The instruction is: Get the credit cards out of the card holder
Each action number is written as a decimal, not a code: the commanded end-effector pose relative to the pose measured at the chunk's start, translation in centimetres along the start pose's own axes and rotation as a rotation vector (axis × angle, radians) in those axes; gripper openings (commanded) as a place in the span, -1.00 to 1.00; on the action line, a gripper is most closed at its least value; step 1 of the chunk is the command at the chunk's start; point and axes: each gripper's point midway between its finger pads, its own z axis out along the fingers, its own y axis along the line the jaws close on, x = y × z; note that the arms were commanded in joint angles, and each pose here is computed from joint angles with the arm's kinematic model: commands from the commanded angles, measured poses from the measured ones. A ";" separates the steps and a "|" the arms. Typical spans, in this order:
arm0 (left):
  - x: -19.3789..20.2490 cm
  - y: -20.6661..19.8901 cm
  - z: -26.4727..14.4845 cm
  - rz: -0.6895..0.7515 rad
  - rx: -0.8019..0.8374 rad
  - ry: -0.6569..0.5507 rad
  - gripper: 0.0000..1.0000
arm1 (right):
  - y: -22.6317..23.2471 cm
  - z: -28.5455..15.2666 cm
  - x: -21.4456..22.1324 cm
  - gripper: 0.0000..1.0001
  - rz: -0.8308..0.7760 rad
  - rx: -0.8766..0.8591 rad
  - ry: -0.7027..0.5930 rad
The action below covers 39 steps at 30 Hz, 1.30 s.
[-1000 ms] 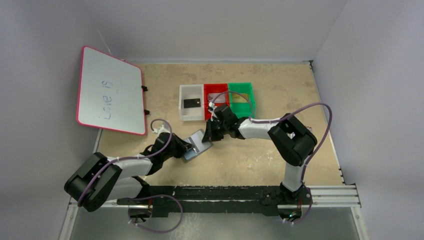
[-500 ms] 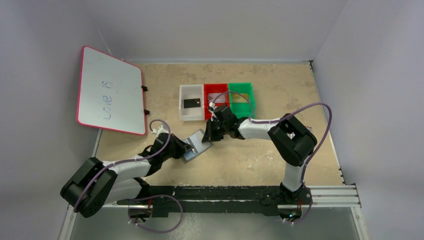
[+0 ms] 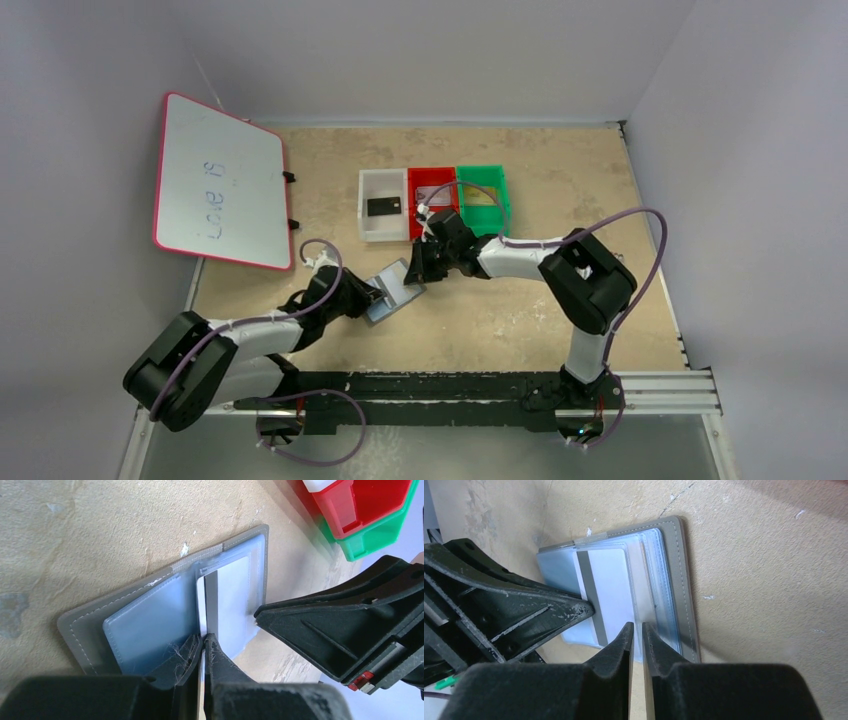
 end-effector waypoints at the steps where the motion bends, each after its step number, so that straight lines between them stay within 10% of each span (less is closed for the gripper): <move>1: 0.1 1.1 0.4 0.037 -0.044 0.000 -1.00 | 2.7 -1.7 -0.9 -0.72 -0.074 -0.073 -0.013; 24: 0.3 1.5 0.4 0.050 -0.058 0.012 -0.93 | -2.7 -0.5 3.1 -0.77 0.000 0.125 0.074; 39: 0.5 1.1 0.5 0.051 -0.040 0.023 -0.70 | 3.5 -2.0 -0.9 -0.60 -0.134 -0.061 0.000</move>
